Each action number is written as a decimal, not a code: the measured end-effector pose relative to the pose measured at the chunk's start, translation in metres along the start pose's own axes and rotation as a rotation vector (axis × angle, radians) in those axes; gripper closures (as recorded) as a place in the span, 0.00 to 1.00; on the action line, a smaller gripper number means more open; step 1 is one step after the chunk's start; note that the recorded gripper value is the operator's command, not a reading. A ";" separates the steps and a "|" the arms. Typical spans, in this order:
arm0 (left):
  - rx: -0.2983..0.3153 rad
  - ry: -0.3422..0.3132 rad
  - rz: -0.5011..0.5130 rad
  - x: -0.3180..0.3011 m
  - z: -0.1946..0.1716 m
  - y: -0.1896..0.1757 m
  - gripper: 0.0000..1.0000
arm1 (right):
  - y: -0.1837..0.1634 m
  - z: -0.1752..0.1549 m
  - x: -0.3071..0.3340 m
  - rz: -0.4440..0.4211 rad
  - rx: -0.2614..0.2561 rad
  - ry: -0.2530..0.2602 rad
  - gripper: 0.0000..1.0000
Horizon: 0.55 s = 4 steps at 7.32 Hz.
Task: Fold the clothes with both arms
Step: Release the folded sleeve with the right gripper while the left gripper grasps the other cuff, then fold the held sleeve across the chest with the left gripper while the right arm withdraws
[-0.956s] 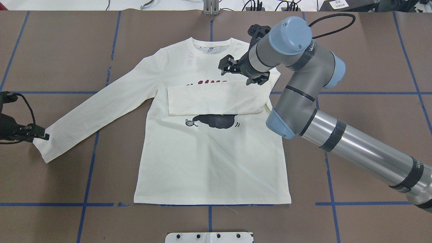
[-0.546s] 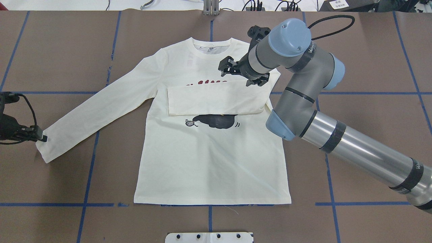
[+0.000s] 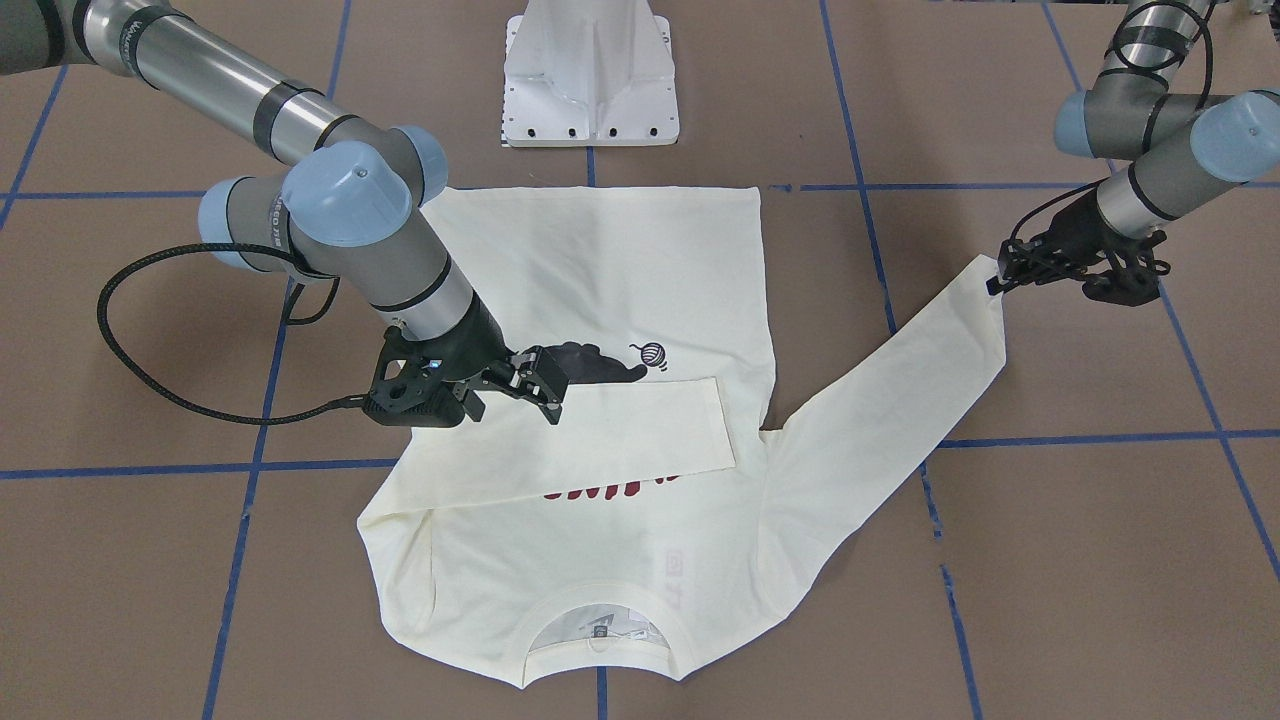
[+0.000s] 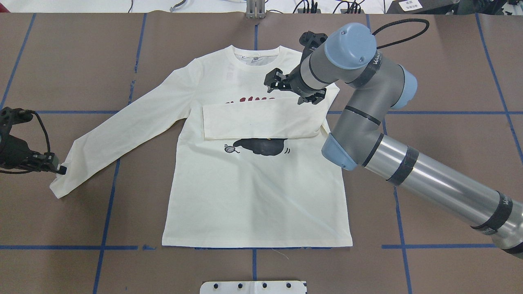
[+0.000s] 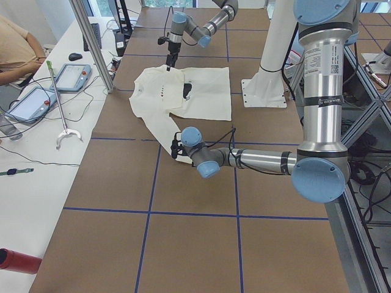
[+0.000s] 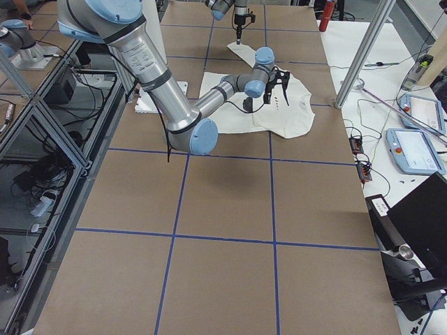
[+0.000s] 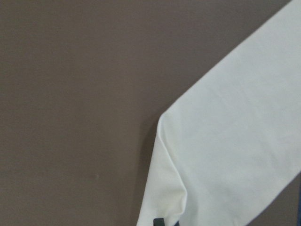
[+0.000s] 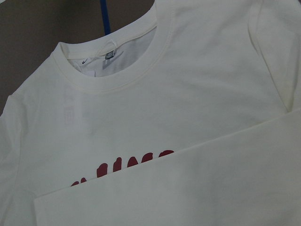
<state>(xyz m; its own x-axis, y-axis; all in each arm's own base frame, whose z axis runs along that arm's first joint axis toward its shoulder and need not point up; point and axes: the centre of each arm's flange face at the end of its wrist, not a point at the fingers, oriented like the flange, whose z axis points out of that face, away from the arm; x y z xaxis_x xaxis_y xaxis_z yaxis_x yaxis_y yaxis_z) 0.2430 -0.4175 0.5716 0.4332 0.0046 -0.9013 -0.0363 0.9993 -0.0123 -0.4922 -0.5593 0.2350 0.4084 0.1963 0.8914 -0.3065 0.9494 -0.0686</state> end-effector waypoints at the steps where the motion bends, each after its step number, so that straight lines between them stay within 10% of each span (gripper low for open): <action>1: -0.004 0.035 0.000 0.022 -0.006 -0.004 1.00 | -0.001 -0.001 0.000 -0.002 0.001 -0.001 0.00; 4: 0.008 0.209 -0.185 0.209 -0.010 -0.090 1.00 | -0.019 -0.038 0.034 -0.004 0.015 -0.028 0.00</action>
<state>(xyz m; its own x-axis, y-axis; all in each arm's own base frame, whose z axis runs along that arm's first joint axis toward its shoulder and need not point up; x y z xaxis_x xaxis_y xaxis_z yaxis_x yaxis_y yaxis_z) 0.3275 -0.5067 0.3803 0.2369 -0.1850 -0.9537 0.0340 0.9827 -0.1822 -0.4394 -0.5612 0.2497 0.3850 0.1857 0.9041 -0.3185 0.9461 -0.0587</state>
